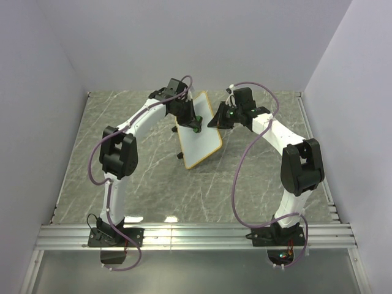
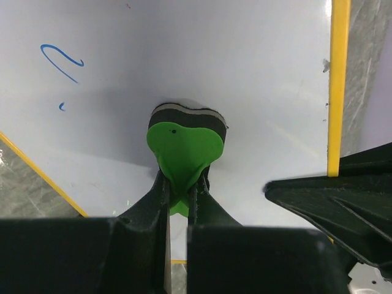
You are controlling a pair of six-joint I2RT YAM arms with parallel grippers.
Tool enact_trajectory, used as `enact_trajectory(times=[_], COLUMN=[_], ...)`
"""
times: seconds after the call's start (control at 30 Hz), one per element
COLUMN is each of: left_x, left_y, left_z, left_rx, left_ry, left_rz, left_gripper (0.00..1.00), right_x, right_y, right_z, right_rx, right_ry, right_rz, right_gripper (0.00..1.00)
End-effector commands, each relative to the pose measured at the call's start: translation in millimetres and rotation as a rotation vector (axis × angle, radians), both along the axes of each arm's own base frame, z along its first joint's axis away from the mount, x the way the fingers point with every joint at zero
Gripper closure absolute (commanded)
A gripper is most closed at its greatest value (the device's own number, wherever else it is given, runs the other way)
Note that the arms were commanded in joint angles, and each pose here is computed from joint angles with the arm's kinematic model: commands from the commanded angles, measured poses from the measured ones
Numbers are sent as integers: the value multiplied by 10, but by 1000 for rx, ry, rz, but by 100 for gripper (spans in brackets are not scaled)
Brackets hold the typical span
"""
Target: Erase the whiteboard
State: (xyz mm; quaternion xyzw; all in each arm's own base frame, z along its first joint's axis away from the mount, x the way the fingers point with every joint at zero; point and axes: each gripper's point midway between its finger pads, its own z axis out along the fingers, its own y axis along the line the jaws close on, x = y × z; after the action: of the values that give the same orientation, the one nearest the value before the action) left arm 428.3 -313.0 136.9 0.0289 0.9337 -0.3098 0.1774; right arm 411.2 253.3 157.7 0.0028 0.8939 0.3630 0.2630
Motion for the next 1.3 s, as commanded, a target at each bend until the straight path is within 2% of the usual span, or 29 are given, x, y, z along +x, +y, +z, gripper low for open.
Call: enact_trajectory(times=[0.0,0.17,0.3,0.47,0.6,0.77,0.87,1.0,1.27], left_x=[82,376,599,591,387,274,270,367,378], left_y=[-178,58,352,463,498,385,177,-87,14], left_z=[-11,-169,-528,-796,-909,-770,-573,-76,210], left_rx=[-70,-38,-1,20,34,17,5,-48,-64], left_ry=[7,6,60,96,126,103,74,-48,-139], left_rz=[-19,56,121,95,66,18,-48,-121,-40], left_gripper=[100,100,100,100,100,100,100,100,100], right_x=[-354,-376,-394,-427,-428,-433,-439,-447,-456], right_y=[267,278,283,285,292,328,361,378,360], right_z=[-65,-77,-77,-93,-118,-152,-165,-178,-163], right_rx=[8,5,5,3,2,5,2,1,-12], right_ry=[39,43,44,48,52,61,61,62,58], right_rz=[153,164,172,178,178,186,193,197,194], right_gripper=[100,100,100,100,100,100,100,100,100])
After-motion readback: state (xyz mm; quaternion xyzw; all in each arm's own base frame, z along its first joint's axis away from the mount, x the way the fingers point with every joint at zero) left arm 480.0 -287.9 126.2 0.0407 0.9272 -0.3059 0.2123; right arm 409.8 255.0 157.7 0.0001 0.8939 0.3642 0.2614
